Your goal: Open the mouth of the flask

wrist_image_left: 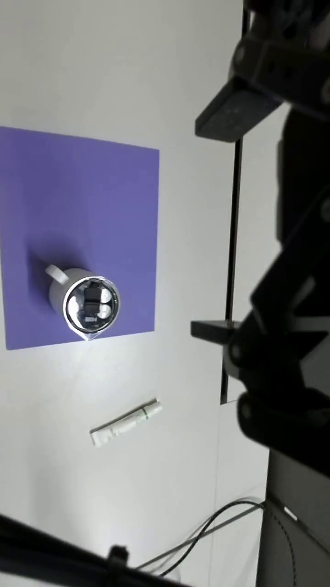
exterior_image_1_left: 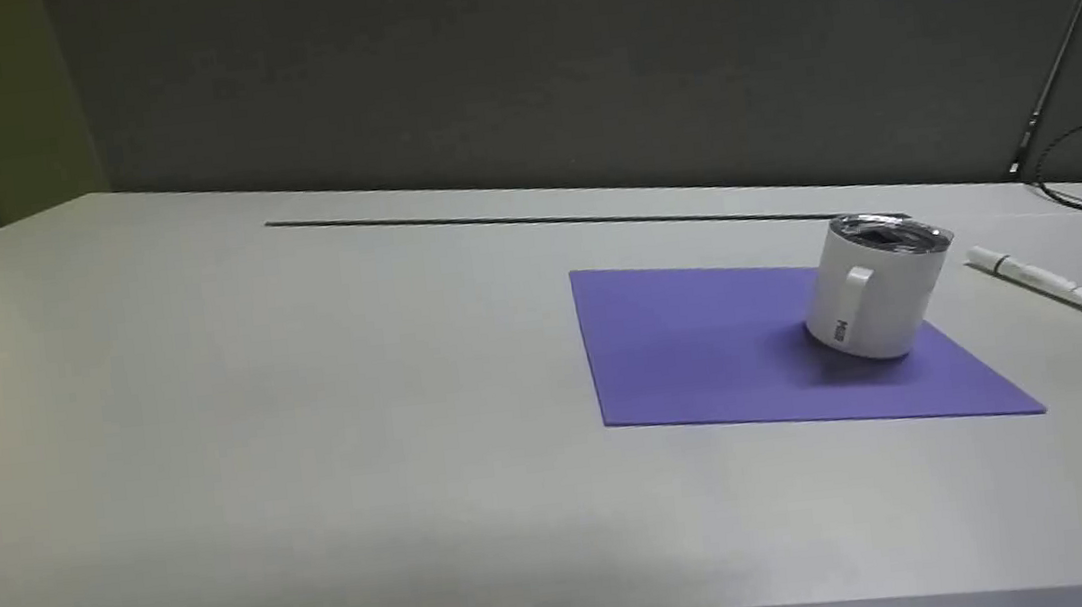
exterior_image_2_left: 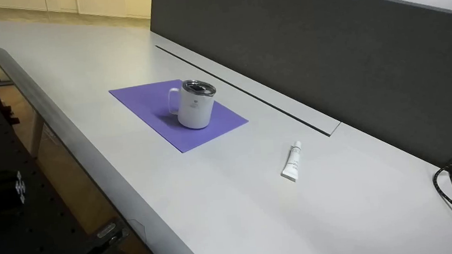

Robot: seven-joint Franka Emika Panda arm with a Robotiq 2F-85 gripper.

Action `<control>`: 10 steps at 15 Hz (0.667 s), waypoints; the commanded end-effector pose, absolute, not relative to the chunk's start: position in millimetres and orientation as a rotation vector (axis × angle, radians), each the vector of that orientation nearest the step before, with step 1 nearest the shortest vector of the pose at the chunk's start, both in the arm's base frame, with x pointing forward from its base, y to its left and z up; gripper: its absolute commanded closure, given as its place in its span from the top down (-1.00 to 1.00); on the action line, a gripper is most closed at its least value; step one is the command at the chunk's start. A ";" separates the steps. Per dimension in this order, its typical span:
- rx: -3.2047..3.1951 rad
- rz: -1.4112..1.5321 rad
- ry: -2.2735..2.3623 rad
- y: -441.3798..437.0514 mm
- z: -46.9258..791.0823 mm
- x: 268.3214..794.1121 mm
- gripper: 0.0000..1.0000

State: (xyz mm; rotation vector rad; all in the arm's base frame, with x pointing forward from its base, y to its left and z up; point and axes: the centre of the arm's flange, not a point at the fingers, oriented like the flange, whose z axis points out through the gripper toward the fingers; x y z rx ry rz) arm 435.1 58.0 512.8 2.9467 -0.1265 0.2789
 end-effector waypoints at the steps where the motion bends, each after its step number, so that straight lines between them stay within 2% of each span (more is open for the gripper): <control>1: 3.019 0.346 -0.029 19.1 472.1 461.4 0.49; 10: 3.110 0.313 -0.070 -40.7 381.7 462.7 -0.76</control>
